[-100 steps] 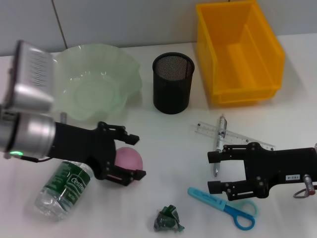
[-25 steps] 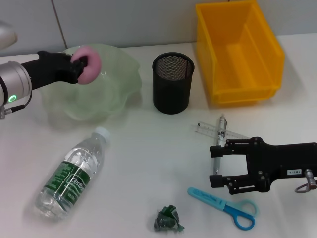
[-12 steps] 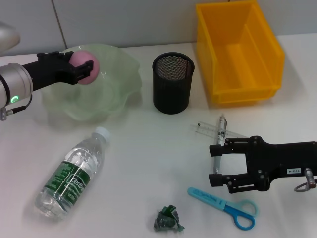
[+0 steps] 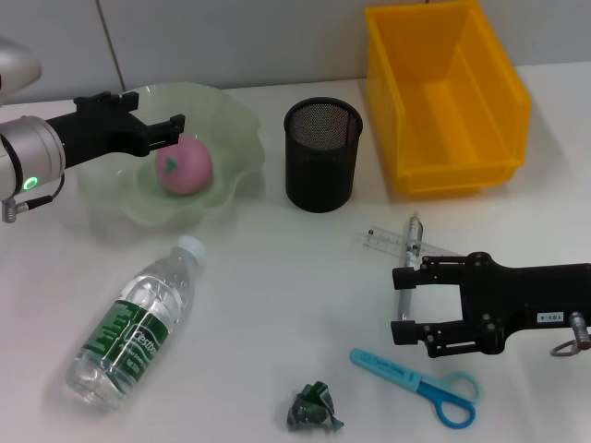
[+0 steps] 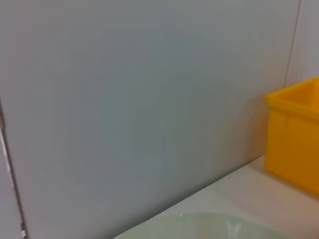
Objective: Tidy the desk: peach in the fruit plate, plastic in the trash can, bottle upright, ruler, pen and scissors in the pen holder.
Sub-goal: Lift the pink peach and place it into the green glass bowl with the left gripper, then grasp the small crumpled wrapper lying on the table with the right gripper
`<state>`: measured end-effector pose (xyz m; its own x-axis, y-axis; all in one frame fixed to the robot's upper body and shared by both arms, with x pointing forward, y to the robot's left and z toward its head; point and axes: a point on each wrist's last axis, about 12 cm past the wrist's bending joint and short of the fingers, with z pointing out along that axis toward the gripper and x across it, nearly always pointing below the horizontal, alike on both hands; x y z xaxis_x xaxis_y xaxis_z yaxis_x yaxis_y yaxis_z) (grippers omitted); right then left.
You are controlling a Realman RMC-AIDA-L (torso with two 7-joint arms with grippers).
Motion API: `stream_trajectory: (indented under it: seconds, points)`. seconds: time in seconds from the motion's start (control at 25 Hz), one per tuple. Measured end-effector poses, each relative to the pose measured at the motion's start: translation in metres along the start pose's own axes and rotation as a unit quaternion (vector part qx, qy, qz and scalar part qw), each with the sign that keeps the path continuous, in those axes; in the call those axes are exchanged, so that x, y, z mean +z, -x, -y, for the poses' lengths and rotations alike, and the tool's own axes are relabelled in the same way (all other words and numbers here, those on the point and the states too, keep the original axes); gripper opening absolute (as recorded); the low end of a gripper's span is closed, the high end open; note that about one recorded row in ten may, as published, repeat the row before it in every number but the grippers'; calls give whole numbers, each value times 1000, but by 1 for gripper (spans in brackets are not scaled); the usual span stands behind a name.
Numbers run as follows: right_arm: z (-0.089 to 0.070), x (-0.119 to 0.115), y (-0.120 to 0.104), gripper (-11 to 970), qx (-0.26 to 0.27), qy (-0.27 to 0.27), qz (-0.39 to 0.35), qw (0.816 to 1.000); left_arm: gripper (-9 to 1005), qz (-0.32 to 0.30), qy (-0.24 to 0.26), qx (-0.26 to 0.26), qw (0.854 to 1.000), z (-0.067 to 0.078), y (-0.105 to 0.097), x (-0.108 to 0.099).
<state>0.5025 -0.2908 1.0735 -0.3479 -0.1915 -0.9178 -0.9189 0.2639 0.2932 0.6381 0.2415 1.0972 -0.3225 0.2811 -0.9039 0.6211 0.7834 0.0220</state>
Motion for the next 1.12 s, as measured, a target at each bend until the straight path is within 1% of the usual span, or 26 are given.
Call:
stream_trajectory:
  seconds: [0.04,0.08,0.2,0.24,0.28,0.4,0.44,0.52,0.56,0.6,0.64,0.68,0.72,0.76,1.0,1.12]
  points:
    - [0,0,0,770,0,0,0,1000,784,2,-4,-2,1000,1,2,0]
    - [0,0,0,770,0,0,0,1000,784,8,-13,-6,1000,2,4,-1]
    - [0,0,0,770,1,0,0,1000,783,8,-13,-6,1000,2,4,-1]
    - [0,-1,0,770,1,1,0,1000,783,14,-24,-11,1000,3,5,-2]
    - [0,-2,1,770,3,1,1,1000,783,27,-48,-19,998,6,8,-7]
    - [0,-4,3,770,4,1,2,1000,784,45,-105,-21,993,14,15,-20]
    - [0,-5,4,770,4,1,3,1000,784,46,-113,-20,992,15,15,-21]
    - [0,-6,5,770,5,1,3,1000,783,53,-160,-15,986,23,18,-30]
    - [0,-7,5,770,6,1,3,1000,783,53,-160,-15,986,23,18,-30]
    - [0,-7,5,770,8,1,3,1000,783,56,-205,-9,977,29,19,-39]
    - [0,-8,6,770,9,1,2,1000,783,56,-220,-7,974,32,19,-41]
    - [0,-9,7,770,11,2,1,1000,783,55,-261,-5,964,38,18,-49]
    - [0,-9,7,770,11,2,1,1000,783,55,-261,-5,964,38,18,-49]
    - [0,-9,7,770,10,3,1,1000,782,52,-285,-5,957,41,15,-54]
    - [1,-13,12,770,20,0,-9,1000,782,29,-351,-6,936,53,1,-69]
    - [3,-14,15,770,26,-1,-13,1000,781,15,-370,-13,929,57,-8,-72]
